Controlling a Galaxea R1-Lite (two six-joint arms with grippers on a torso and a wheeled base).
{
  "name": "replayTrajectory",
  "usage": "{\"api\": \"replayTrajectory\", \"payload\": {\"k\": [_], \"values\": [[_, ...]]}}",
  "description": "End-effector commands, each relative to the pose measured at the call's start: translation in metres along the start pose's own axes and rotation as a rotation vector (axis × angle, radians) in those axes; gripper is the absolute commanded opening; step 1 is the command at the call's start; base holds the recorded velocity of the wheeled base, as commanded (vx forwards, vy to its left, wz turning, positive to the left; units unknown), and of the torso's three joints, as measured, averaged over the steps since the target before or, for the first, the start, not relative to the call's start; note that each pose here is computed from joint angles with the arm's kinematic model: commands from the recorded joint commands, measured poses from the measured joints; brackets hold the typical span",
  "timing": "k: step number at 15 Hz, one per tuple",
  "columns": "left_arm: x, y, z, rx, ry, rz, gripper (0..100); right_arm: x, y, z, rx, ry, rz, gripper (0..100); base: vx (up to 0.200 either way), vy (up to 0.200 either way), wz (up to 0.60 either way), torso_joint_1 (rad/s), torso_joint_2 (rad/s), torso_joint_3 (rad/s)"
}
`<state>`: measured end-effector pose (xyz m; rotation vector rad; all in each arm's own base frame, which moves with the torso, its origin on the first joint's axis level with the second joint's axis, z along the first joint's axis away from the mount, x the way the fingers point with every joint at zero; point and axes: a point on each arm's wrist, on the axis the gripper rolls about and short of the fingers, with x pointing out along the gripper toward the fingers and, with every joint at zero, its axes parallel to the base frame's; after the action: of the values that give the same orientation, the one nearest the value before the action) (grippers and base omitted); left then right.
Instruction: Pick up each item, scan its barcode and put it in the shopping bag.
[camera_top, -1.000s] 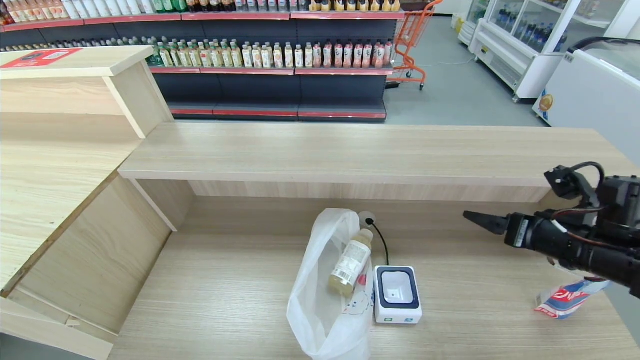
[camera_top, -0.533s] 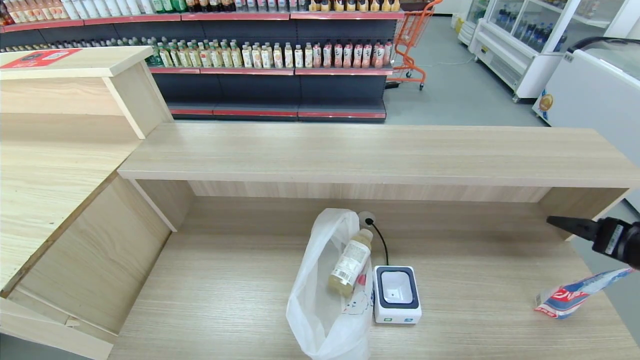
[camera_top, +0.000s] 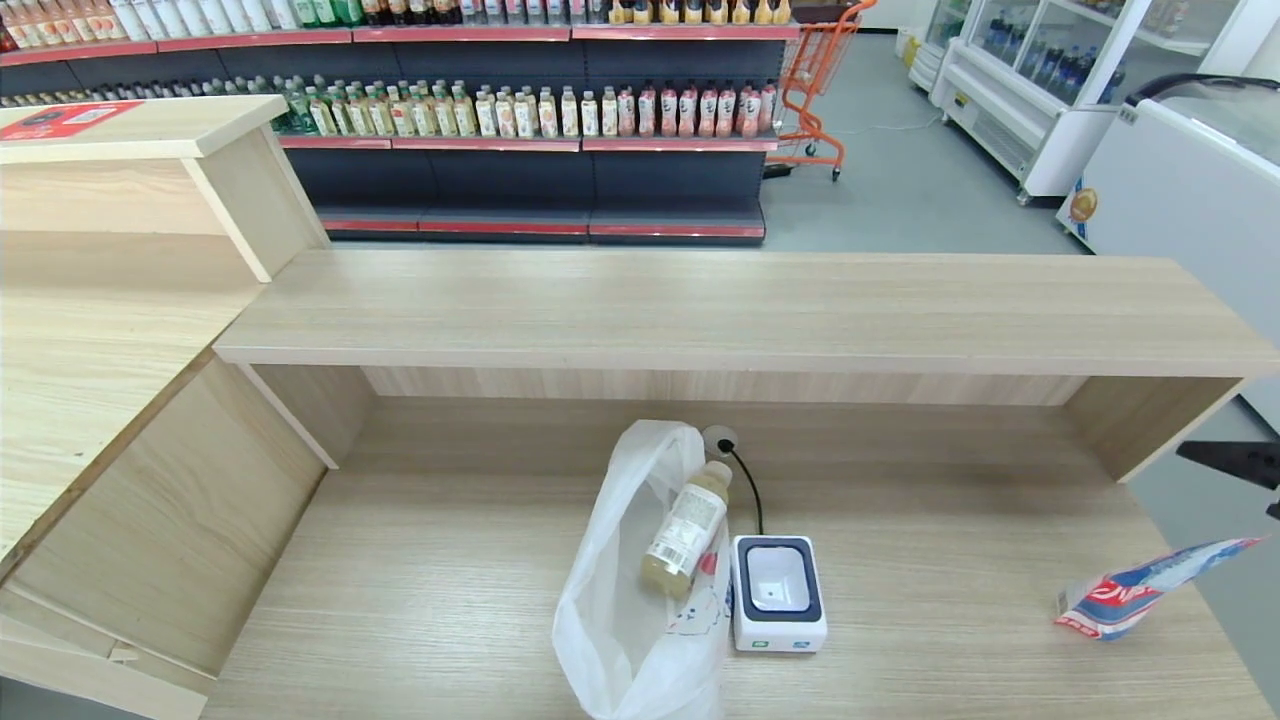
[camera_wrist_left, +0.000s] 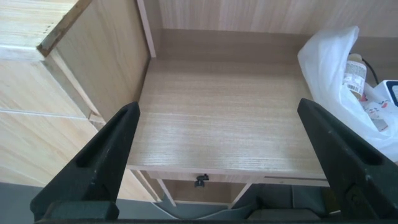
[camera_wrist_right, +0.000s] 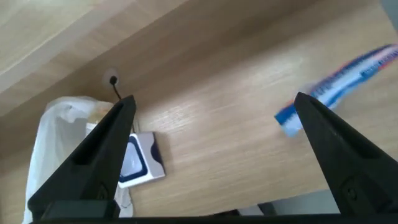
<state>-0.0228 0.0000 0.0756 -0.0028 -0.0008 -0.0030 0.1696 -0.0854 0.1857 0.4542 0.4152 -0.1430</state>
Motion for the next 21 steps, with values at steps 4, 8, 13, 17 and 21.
{"api": "replayTrajectory", "payload": {"k": [4,8,13,17,21], "values": [[0.0,0.0,0.0,0.0,-0.001,0.0,100,-0.01,-0.016,-0.004,0.051,0.052,-0.097,100,0.0,-0.2,0.0,0.0,0.0,0.004],[0.0,0.0,0.0,0.0,-0.001,0.0,100,-0.012,-0.031,-0.015,0.011,0.154,-0.192,100,0.0,-0.1,0.0,0.001,0.0,0.0],[0.0,0.0,0.0,0.0,-0.001,0.0,100,0.004,-0.044,-0.025,-0.009,0.245,-0.333,100,0.0,0.0,0.0,0.0,0.0,0.0],[0.0,0.0,0.0,0.0,-0.001,0.0,100,0.012,-0.047,-0.036,0.005,0.307,-0.326,100,0.0,0.0,0.0,0.0,0.0,0.0],[0.0,0.0,0.0,0.0,-0.001,0.0,100,0.019,-0.047,-0.039,0.005,0.337,-0.311,100,0.0,0.0,0.0,0.0,0.0,0.0]]}}
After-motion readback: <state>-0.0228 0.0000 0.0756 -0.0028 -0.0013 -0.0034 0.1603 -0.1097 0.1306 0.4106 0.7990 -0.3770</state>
